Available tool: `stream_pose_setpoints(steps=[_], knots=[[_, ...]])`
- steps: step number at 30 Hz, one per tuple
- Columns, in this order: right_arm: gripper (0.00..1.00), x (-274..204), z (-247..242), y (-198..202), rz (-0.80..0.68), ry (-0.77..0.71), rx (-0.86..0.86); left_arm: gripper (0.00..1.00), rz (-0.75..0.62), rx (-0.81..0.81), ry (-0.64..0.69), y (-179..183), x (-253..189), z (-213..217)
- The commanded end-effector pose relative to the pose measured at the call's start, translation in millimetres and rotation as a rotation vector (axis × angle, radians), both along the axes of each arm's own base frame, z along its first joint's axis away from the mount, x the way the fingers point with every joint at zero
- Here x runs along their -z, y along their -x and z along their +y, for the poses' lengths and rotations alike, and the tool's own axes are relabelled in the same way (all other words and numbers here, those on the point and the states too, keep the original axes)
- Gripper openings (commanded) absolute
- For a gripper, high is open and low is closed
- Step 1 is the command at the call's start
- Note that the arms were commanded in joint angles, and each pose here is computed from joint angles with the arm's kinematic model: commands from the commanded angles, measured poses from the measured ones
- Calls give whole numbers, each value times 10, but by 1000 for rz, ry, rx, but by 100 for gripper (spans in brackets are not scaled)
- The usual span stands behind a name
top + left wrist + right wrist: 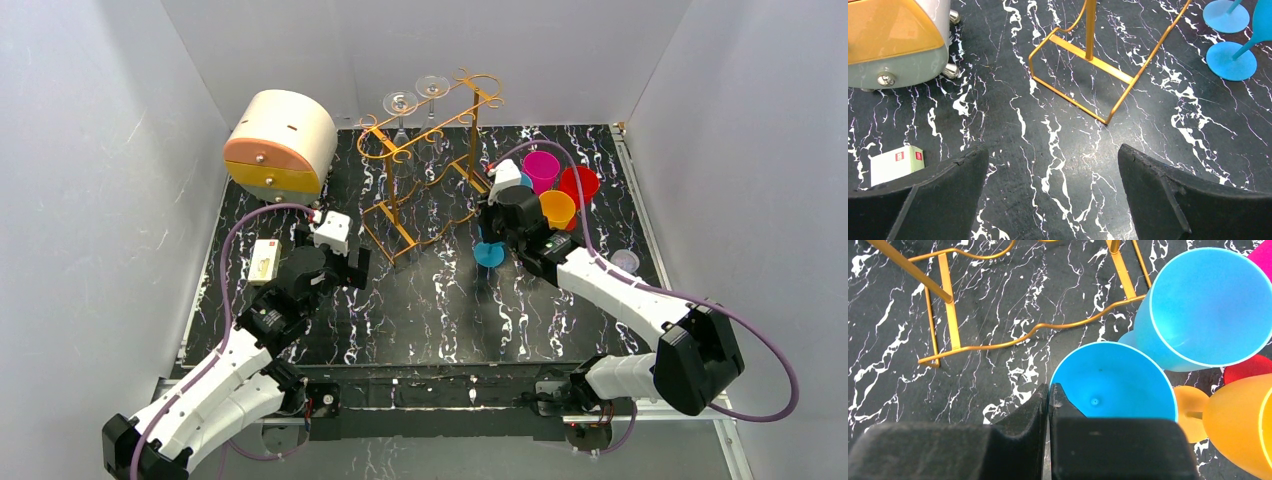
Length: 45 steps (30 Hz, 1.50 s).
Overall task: Take the wine glass off the wine glass rack
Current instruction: Place the wine glass at the center of the board.
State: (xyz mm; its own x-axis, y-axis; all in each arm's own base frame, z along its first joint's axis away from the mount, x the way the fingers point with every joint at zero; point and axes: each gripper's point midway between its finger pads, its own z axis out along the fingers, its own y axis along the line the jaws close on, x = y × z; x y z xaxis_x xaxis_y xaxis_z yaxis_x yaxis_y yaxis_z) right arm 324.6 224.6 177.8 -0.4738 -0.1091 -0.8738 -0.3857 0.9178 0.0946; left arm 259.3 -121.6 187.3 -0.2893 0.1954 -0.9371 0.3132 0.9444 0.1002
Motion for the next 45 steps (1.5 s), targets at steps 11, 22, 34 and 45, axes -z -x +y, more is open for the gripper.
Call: stream_pose_setpoints(steps=[11,22,34,45], knots=[[8,-116,-39,-217,-115,-31,86,98,-44,-5,17,-12,-205,19],[48,-324,-16,-192,-113,-65,83,98,-56,-10,24,-6,-234,34],[72,-668,-239,79,-110,-58,84,98,-118,-52,55,3,-347,130],[95,-1089,-210,334,-111,-268,71,98,-137,-198,17,-35,-360,396]])
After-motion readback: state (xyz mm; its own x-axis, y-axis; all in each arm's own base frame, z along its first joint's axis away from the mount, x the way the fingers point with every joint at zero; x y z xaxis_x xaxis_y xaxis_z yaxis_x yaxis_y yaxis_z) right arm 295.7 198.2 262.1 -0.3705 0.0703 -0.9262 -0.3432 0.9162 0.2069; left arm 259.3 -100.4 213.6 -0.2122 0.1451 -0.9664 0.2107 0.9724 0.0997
